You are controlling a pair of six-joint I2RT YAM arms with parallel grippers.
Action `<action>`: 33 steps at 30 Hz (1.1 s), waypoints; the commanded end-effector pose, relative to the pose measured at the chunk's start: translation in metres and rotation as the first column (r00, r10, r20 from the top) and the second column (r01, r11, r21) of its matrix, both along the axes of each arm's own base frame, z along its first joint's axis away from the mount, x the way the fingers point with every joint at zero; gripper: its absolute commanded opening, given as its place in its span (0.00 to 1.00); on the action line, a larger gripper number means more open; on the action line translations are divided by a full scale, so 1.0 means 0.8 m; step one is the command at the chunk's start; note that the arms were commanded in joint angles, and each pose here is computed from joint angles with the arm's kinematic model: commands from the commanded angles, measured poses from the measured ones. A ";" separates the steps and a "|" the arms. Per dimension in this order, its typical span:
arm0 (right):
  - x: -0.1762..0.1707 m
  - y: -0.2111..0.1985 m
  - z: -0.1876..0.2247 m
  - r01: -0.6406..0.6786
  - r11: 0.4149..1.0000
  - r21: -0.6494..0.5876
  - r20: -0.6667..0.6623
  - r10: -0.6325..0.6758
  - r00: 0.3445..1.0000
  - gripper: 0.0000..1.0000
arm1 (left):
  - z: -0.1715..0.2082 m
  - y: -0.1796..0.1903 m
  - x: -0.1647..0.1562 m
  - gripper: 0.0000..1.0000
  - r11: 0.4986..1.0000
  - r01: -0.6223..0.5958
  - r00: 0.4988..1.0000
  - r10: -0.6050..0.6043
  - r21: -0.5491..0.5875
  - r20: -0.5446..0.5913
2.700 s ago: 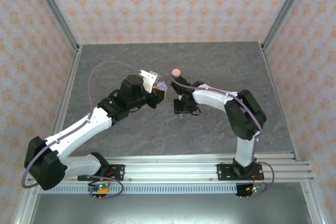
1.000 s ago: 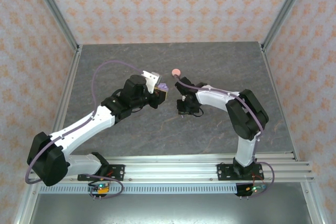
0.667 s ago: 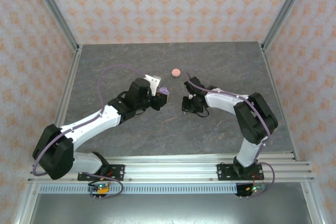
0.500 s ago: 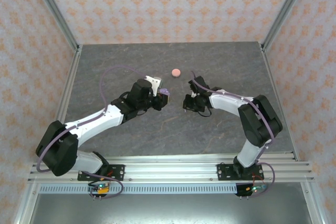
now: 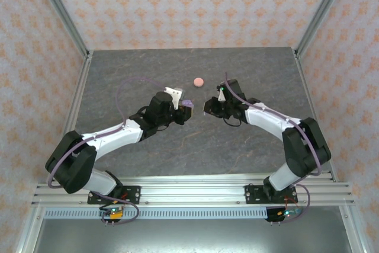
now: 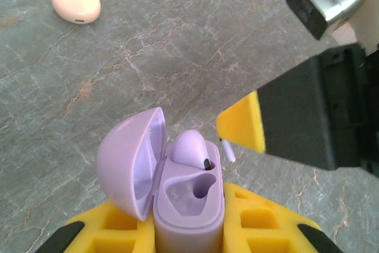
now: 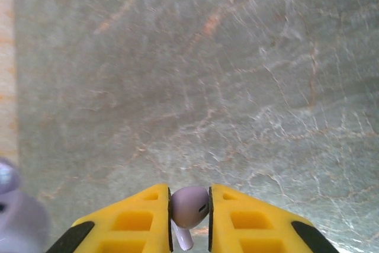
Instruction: Insert the wireless bluetooth earbuds into the charging case
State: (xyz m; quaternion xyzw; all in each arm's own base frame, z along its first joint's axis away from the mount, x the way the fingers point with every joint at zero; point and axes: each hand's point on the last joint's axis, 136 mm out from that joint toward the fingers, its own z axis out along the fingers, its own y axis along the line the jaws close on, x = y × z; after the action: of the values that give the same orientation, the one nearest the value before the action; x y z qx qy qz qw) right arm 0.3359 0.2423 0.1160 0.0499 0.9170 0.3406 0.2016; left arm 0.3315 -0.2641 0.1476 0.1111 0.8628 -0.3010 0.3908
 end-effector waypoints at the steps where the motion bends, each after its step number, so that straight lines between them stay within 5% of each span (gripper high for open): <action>1: 0.005 -0.002 0.039 0.006 0.996 0.092 0.062 -0.012 0.998 0.20 | 0.011 -0.007 0.007 0.17 0.998 0.008 0.999 -0.005 -0.058 0.039; 33: -0.014 0.016 0.199 -0.204 0.954 0.221 0.372 0.111 0.921 0.20 | 0.079 -0.066 -0.016 0.17 0.912 0.304 0.949 -0.262 -0.277 0.176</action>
State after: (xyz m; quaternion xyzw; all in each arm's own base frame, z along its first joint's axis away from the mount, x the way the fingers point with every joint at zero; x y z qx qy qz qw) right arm 0.3285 0.2524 0.2478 -0.0313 0.8396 0.4556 0.2942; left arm 0.3190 -0.3089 0.1870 0.1759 0.7844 -0.4430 0.3969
